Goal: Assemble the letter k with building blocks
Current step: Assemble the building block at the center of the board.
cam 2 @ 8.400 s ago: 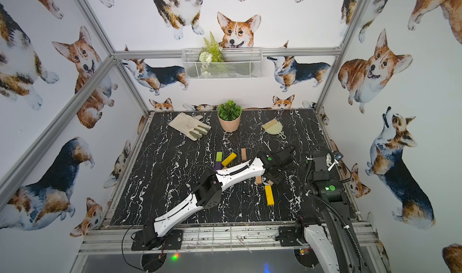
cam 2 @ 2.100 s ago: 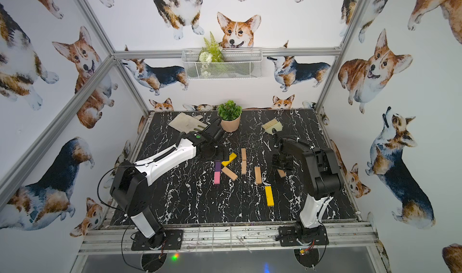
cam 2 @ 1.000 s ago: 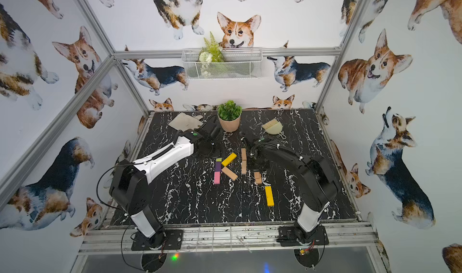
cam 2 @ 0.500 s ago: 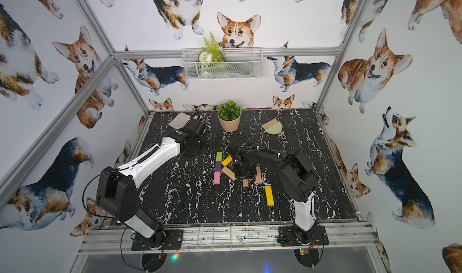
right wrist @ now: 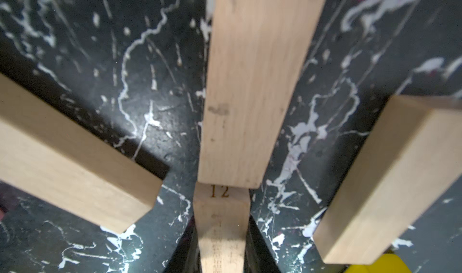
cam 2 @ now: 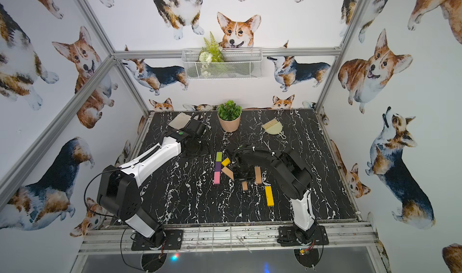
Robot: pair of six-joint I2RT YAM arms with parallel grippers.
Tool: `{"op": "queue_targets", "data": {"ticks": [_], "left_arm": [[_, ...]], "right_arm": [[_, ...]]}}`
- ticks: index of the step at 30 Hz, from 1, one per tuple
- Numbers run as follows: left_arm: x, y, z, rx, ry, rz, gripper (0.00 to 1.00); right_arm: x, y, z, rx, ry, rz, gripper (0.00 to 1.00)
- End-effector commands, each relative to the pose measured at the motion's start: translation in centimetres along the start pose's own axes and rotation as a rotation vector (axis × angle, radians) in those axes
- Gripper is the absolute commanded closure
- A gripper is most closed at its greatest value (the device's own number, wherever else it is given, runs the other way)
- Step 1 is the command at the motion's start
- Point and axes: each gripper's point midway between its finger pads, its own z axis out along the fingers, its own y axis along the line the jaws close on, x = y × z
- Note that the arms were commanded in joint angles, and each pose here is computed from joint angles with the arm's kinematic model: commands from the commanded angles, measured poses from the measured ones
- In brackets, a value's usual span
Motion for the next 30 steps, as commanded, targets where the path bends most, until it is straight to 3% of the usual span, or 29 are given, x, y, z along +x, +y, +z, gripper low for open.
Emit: {"op": "queue_targets", "data": {"ticks": [1,12,24,30], "left_arm": [[0.0,0.0,0.2,0.002,0.002,-0.018,0.0],[0.2,-0.2,0.3,0.016,0.008,-0.023,0.0],[0.3,-0.3,0.4,0.02,0.011,-0.026,0.0],[0.3,-0.3,0.4,0.022,0.01,-0.027,0.0]], "right_arm": [[-0.7,-0.1,0.9,0.019,-0.02,0.024,0.76],[-1.5,-0.5,0.9,0.035,-0.04,0.046,0.76],[-1.9,-0.4,1.1,0.025,-0.038,0.06,0.67],[-2.0,-0.5,1.1,0.027,-0.045,0.069,0.78]]}}
